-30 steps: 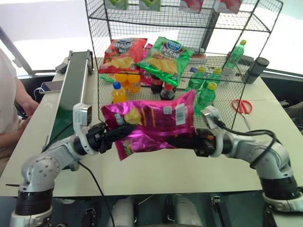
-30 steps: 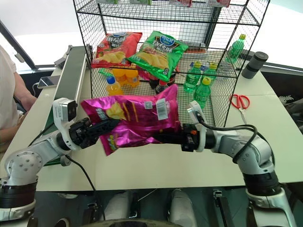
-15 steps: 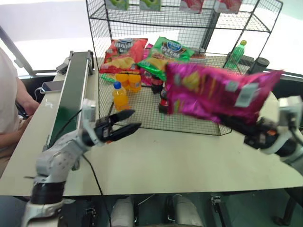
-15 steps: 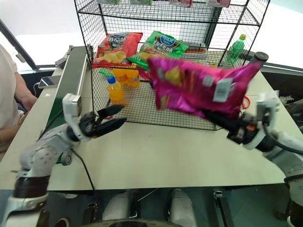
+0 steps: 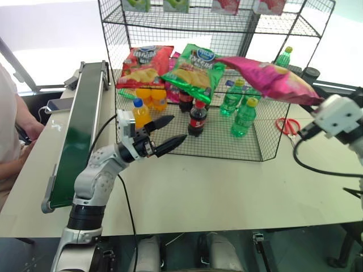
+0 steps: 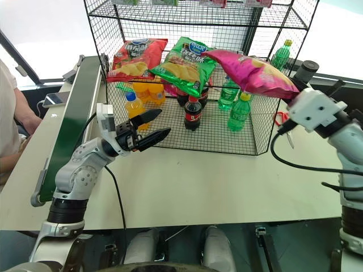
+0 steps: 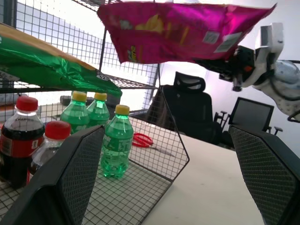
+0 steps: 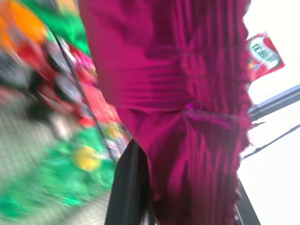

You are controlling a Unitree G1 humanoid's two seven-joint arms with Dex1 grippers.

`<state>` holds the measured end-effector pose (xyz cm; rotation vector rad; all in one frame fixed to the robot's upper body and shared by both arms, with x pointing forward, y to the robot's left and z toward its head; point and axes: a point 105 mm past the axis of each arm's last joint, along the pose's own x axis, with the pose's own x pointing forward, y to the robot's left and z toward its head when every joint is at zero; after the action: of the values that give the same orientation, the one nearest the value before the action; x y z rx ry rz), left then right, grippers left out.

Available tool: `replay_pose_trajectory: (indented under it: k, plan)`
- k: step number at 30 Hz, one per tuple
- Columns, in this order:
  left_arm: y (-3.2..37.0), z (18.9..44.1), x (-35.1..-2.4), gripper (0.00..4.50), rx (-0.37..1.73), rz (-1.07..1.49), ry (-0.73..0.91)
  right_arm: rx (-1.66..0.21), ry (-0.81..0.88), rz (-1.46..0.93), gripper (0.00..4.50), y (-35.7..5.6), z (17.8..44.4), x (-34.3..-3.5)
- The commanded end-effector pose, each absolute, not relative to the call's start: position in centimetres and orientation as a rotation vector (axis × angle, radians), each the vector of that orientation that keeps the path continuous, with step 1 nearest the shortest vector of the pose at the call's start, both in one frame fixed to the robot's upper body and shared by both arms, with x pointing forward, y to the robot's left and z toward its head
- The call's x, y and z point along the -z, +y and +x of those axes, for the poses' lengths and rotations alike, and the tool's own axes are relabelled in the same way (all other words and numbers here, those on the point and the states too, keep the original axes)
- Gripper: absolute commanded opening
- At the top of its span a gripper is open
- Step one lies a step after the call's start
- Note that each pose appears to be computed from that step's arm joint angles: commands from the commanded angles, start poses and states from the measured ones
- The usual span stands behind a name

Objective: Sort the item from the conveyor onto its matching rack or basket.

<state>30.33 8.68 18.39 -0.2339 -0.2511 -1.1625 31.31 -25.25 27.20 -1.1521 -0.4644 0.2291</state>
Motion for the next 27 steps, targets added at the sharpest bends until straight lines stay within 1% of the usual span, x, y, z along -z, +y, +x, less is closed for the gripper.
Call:
replay_pose_trajectory:
  k: [1, 5, 8, 11, 15, 22, 23, 24, 26, 27]
  plan:
    - [8.8, 29.9, -19.2, 4.5, 1.145, -0.2, -0.304, -0.135, -0.514, -1.325, 0.11, -25.5, 32.7, -28.4]
    - [8.8, 29.7, -19.2, 4.5, 1.119, -0.195, -0.312, -0.098, -0.499, -1.36, 0.11, -25.4, 35.1, -28.2]
    - [8.7, 29.3, -19.2, 4.5, 1.111, -0.194, -0.315, -0.071, -0.471, -1.329, 0.11, -25.6, 36.8, -28.1]
    - [8.7, 29.2, -19.2, 4.5, 1.1, -0.191, -0.319, -0.066, -0.479, -1.316, 0.11, -25.4, 37.9, -28.7]
    - [8.6, 29.0, -19.6, 4.5, 1.082, -0.198, -0.347, -0.044, -0.433, -1.32, 0.11, -25.8, 39.4, -28.7]
    - [8.4, 28.9, -20.1, 4.5, 1.076, -0.215, -0.368, -0.023, -0.404, -1.32, 0.11, -26.0, 40.6, -28.8]
    - [8.4, 29.0, -20.1, 4.5, 1.073, -0.212, -0.371, -0.016, -0.398, -1.309, 0.91, -26.2, 40.6, -28.8]
    - [8.4, 29.0, -20.1, 4.5, 1.07, -0.21, -0.372, -0.007, -0.391, -1.3, 1.16, -26.5, 40.7, -28.8]
    - [8.4, 29.1, -20.1, 4.5, 1.069, -0.199, -0.373, -0.012, -0.38, -1.286, 1.93, -26.6, 40.6, -28.8]
    - [8.4, 29.1, -20.1, 4.5, 1.067, -0.203, -0.374, -0.016, -0.382, -1.275, 2.45, -26.6, 40.5, -28.9]
